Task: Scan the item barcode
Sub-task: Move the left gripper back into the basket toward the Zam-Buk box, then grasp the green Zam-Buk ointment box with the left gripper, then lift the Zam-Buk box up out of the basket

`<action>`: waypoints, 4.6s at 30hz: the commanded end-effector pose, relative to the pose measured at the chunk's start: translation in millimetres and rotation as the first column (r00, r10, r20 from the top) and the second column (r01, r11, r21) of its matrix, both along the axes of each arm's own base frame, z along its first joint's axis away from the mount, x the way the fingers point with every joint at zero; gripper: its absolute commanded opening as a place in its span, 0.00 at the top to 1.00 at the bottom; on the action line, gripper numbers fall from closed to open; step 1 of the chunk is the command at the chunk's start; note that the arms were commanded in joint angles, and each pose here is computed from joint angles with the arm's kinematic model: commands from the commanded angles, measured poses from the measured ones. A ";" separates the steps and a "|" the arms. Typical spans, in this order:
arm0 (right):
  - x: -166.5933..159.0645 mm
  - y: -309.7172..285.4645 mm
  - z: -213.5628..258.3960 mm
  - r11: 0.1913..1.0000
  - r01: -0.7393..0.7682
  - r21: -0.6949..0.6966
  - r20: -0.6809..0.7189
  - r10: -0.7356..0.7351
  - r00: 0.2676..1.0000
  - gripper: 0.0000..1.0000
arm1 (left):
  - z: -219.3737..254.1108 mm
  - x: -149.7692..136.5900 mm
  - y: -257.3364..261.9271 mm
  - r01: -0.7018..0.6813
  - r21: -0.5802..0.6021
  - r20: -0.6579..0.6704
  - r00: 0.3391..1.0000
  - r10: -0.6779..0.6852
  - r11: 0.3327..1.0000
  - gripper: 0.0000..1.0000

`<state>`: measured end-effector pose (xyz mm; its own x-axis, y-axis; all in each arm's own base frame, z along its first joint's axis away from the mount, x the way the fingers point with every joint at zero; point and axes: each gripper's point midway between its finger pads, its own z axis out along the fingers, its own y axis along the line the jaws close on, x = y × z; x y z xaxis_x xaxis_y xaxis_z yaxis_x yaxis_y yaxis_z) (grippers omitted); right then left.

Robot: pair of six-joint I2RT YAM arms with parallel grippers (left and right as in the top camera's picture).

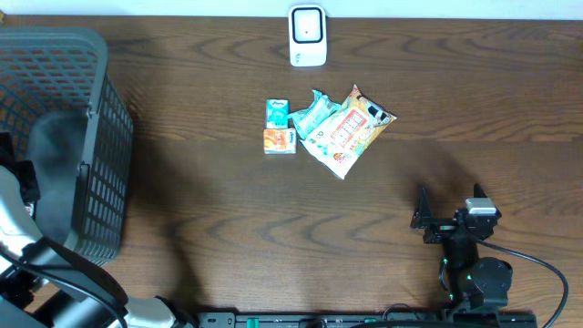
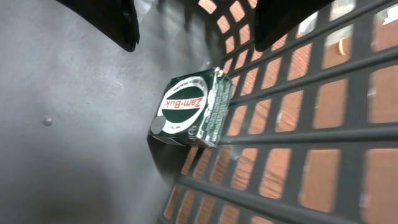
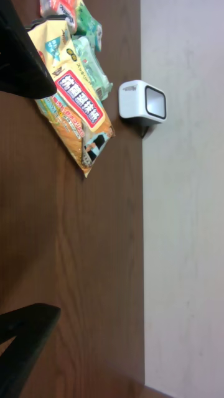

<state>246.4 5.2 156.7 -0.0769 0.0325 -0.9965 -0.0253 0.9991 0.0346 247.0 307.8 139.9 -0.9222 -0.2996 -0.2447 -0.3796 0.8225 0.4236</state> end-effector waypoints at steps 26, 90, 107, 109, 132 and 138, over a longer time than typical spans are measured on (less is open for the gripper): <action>-0.2 -0.2 -0.7 1.000 0.001 -0.012 -0.001 -0.001 1.000 0.01 | -65.4 9.8 19.6 0.068 0.029 -0.199 0.978 -0.061 0.997 0.46; -0.2 -0.2 -0.7 1.000 0.001 -0.012 0.000 -0.001 1.000 0.01 | -82.3 18.7 15.5 0.002 -0.145 0.028 1.000 0.002 0.989 0.93; -0.2 -0.3 -0.7 1.000 0.002 -0.012 -0.001 -0.002 1.000 0.01 | -81.5 54.0 -18.2 0.072 -0.327 0.238 0.971 0.008 0.942 0.32; -0.2 -0.2 -0.7 1.000 0.001 -0.012 -0.001 -0.001 1.000 0.01 | -82.1 50.1 -14.4 0.055 -0.309 0.217 0.976 0.014 0.949 0.23; -0.2 -0.3 -0.7 1.000 0.002 -0.012 -0.001 -0.002 1.000 0.01 | -140.3 16.8 -1.1 -0.175 -0.351 0.057 0.977 0.207 0.920 0.15; -0.2 -0.3 -0.7 1.000 0.002 -0.012 0.000 -0.002 1.000 0.01 | -138.6 18.5 0.9 -0.173 -0.344 0.066 0.976 0.207 0.923 0.32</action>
<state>246.4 5.2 156.7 -0.0769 0.0325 -0.9965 -0.0253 0.9991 0.0346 279.3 312.6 28.1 -0.8056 -0.5288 -0.2673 -0.5651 0.8213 0.0782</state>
